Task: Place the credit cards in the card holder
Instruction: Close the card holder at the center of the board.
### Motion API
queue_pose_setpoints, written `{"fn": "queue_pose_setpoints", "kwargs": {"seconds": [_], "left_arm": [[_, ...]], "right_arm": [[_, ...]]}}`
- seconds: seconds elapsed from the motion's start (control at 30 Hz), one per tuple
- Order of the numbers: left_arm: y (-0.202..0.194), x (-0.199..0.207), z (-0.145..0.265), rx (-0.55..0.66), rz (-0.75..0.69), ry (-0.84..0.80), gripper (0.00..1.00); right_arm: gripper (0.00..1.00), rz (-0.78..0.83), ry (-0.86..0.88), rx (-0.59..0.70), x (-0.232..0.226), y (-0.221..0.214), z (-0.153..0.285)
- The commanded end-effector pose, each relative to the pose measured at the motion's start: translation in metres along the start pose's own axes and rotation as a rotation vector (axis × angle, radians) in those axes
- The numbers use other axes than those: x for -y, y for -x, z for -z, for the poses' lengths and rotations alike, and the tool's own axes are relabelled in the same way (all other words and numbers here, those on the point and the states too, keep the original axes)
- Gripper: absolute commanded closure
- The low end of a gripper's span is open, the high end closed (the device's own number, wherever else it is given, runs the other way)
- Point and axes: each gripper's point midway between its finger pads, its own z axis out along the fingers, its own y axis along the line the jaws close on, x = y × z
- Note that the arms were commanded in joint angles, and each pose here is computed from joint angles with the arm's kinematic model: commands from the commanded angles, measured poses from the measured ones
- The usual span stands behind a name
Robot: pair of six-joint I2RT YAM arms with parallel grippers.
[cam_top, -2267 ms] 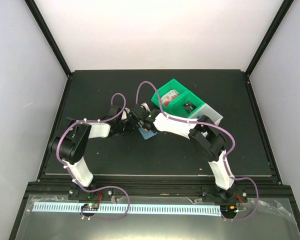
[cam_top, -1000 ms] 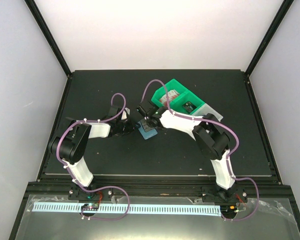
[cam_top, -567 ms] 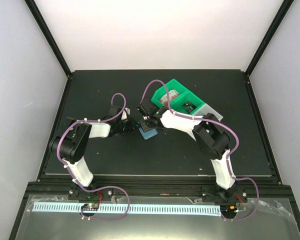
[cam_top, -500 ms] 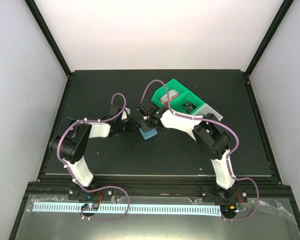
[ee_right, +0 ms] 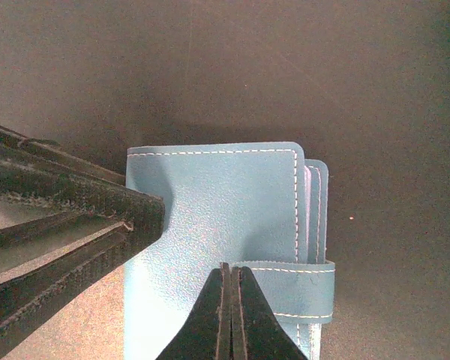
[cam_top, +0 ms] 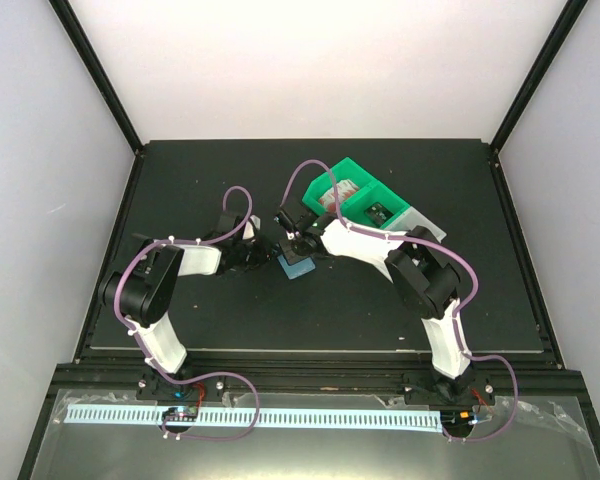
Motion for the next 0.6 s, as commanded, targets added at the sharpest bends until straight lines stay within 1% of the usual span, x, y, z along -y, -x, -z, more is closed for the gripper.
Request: {"fn": "queue_pose_setpoints", "kwargs": {"seconds": [0.0,0.2,0.5,0.57], "left_arm": [[-0.049,-0.056,-0.009,-0.151,0.086,0.174,0.75],[-0.049,-0.056,-0.009,-0.152,0.089,0.174,0.75],[-0.049,-0.057,-0.009,-0.153,0.089,0.175,0.75],[-0.049,-0.056,-0.009,-0.152,0.089,0.174,0.75]], "right_arm": [[0.99,0.021,0.026,-0.017,-0.006,0.001,-0.002],[0.99,0.019,0.061,-0.026,-0.012,0.0,-0.005],[0.99,0.027,0.033,-0.068,-0.007,-0.011,-0.013],[0.99,0.022,0.025,-0.094,-0.005,-0.015,-0.016]]}}
